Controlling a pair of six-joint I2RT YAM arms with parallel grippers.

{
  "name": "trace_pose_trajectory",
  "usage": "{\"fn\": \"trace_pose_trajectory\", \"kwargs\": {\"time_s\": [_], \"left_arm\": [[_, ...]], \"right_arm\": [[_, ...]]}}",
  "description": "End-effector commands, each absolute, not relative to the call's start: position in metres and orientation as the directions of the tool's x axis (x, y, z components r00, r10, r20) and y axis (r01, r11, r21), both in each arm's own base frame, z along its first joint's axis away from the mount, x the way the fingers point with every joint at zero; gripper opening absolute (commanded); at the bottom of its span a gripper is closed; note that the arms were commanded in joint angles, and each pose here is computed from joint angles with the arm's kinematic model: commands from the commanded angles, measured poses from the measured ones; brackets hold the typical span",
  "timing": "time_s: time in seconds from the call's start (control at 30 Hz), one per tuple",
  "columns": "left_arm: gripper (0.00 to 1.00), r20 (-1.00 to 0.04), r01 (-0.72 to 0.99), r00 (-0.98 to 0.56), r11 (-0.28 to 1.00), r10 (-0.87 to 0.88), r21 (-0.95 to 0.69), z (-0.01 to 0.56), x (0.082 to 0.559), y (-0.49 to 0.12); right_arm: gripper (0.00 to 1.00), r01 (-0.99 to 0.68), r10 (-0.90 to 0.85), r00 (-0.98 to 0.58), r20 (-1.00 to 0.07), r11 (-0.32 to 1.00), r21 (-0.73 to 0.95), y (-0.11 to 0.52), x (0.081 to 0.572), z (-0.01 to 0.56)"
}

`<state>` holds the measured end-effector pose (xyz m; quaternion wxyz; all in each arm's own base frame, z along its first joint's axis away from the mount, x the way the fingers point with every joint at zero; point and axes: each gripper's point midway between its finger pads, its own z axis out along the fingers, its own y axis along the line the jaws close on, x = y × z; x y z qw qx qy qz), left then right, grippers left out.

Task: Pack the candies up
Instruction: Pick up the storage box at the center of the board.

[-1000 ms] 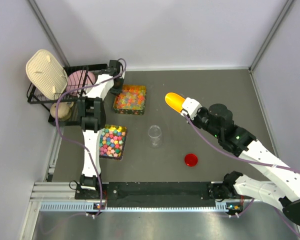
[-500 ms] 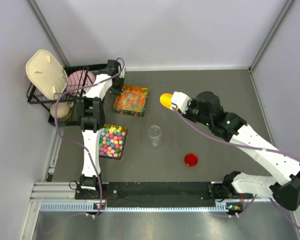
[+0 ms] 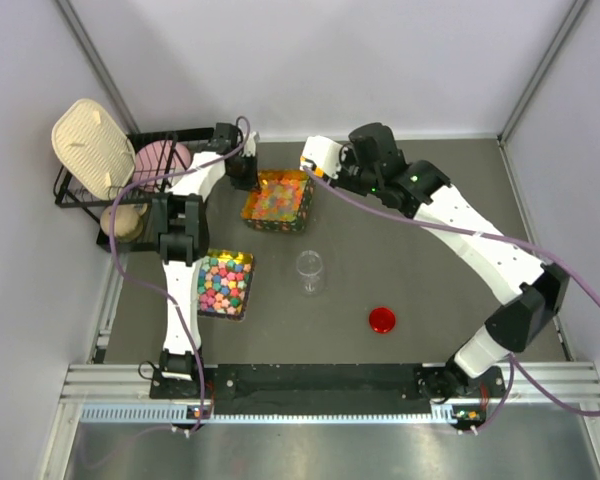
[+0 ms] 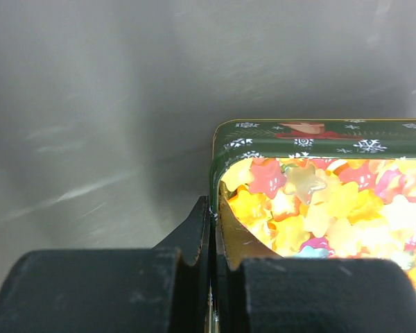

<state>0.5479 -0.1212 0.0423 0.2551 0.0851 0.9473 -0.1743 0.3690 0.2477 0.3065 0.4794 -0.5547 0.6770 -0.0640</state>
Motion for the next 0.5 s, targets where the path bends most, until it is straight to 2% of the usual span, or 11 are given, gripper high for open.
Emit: {"fn": "trace_pose_trajectory", "kwargs": {"time_s": [0.0,0.2,0.4,0.47], "left_arm": [[0.0,-0.636,0.328,-0.772,0.843,-0.02,-0.426,0.108,0.569,-0.157],[0.0,-0.699,0.395,-0.712,0.787,-0.062,-0.473,0.127,0.57,-0.165],[0.0,-0.723,0.366,-0.684,0.811,-0.097,-0.456,0.133,0.572,-0.159],[0.0,-0.759,0.361,-0.642,0.83,-0.109,-0.425,0.148,0.574,-0.155]], "right_arm": [[0.0,-0.635,-0.853,0.06,-0.518,0.368,-0.68,0.237,0.382,0.331],[0.0,-0.601,-0.867,0.07,-0.493,0.358,-0.715,0.24,0.387,0.349],[0.0,-0.586,-0.869,0.074,-0.49,0.36,-0.726,0.245,0.386,0.358],[0.0,-0.585,-0.875,0.081,-0.478,0.347,-0.733,0.247,0.385,0.358]]}}
